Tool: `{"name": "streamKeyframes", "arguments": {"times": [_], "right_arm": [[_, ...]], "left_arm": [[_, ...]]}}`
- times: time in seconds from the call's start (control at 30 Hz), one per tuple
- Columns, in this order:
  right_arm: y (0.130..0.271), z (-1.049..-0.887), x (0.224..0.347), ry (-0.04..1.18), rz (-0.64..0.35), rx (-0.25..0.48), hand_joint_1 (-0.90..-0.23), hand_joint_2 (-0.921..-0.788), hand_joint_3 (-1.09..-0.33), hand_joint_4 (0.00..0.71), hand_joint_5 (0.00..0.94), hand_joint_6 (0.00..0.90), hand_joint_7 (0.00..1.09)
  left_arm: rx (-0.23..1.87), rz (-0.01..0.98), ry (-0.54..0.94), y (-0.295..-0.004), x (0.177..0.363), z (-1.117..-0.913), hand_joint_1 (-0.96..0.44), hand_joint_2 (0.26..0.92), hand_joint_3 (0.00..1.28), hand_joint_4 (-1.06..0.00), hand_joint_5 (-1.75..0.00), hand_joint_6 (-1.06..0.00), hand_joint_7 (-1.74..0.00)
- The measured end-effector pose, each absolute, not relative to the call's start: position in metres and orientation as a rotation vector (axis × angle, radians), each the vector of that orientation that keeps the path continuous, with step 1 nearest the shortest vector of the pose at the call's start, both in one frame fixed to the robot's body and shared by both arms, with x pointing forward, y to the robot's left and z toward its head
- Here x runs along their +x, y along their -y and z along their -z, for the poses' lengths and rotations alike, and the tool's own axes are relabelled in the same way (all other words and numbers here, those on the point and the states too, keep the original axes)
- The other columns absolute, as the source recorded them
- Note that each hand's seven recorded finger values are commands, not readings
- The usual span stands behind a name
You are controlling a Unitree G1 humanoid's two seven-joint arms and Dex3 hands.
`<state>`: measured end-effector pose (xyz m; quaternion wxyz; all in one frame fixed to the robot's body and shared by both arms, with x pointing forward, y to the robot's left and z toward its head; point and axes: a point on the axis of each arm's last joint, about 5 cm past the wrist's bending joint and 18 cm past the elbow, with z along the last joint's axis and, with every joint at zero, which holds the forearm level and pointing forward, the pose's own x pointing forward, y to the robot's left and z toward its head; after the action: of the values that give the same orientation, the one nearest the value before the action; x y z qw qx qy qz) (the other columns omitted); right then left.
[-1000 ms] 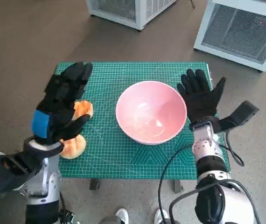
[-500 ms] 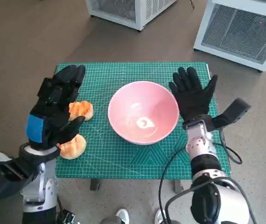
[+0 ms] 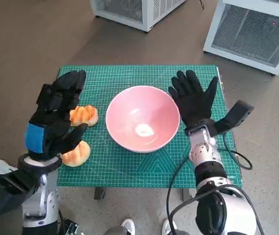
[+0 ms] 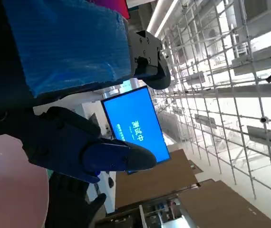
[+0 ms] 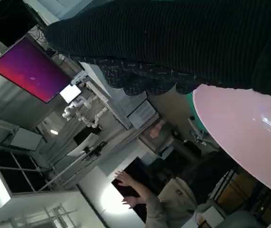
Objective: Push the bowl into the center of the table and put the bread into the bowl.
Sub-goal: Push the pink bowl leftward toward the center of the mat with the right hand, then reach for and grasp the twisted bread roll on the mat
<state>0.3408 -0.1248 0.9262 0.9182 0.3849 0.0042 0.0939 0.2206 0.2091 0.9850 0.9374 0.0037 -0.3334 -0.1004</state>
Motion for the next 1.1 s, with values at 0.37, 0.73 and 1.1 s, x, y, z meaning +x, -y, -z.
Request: {"name": "streamKeyframes", "arguments": {"times": [0.37,0.73,1.1], "right_arm": [[0.14,-0.943,0.346,0.159,-0.226,0.559,-0.586,-0.921,-0.85,0.157,0.013,0.193,0.4],[0.152,-0.967,0.346,0.449,-0.323,0.234,-0.641,-0.921,-0.848,0.187,0.007,0.105,0.53],[0.158,-0.973,0.34,0.623,-0.431,0.158,-0.712,-0.921,-0.825,0.204,0.005,0.008,0.67]], "left_arm": [[-0.017,0.209,0.677,-0.206,0.222,-0.983,-0.58,0.921,0.25,-0.26,0.0,-0.11,-0.64],[-0.024,0.233,0.677,-0.203,0.229,-0.983,-0.6,0.921,0.27,-0.26,-0.01,-0.1,-0.64],[-0.022,0.249,0.691,-0.202,0.238,-0.983,-0.61,0.921,0.27,-0.27,-0.01,-0.1,-0.65]]}}
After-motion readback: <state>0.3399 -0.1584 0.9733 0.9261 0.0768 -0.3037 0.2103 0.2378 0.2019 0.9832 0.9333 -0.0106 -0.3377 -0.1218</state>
